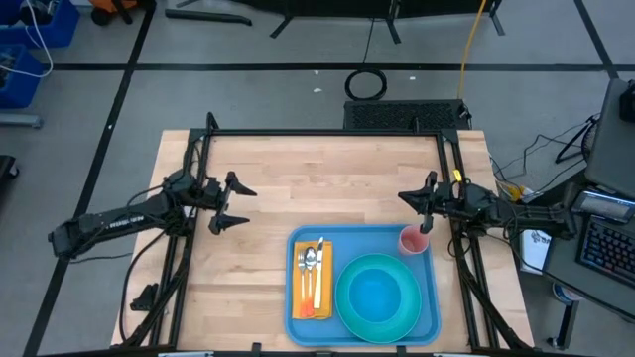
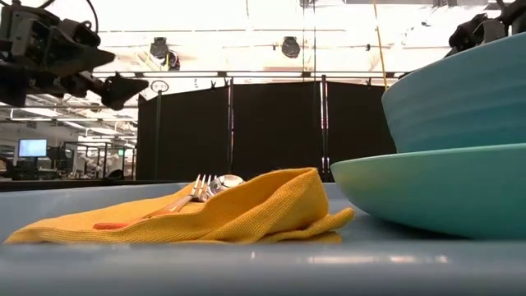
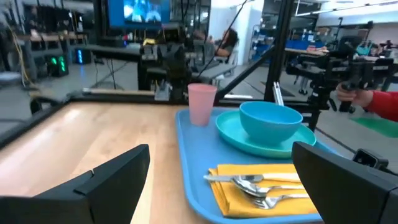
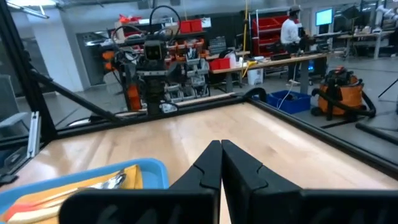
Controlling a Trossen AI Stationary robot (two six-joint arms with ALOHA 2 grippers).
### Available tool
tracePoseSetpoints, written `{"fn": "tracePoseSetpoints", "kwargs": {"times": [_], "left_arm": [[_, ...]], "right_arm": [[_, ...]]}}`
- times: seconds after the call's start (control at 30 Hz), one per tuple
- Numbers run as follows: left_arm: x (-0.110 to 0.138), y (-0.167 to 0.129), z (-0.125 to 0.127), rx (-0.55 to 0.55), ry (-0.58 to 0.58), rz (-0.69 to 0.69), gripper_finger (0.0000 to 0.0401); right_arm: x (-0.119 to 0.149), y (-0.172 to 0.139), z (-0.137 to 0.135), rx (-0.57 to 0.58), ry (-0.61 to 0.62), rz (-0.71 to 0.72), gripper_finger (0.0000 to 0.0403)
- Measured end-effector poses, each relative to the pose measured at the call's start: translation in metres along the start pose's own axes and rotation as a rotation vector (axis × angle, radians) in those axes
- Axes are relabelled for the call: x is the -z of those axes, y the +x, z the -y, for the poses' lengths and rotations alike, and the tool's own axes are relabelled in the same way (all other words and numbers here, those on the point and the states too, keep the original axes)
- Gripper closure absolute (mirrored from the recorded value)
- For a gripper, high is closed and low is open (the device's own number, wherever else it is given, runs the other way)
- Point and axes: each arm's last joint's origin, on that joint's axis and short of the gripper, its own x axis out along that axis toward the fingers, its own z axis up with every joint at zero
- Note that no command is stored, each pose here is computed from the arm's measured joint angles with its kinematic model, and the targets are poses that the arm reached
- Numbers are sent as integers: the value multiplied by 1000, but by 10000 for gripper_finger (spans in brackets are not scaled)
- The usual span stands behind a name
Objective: Set up tray
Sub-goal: Return to Home Position
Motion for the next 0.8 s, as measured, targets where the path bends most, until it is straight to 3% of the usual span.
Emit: {"fn": "tracePoseSetpoints", "kwargs": {"times": [0.43, 0.63, 0.8], "left_arm": [[7, -14, 1, -117, 8, -52, 4], [8, -14, 0, -151, -10, -60, 4], [8, -14, 0, -152, -41, -58, 4]], "right_arm": [[1, 0, 2, 73, 8, -7, 403], [4, 1, -1, -40, 8, -45, 403], [5, 2, -2, -69, 1, -62, 403]]}}
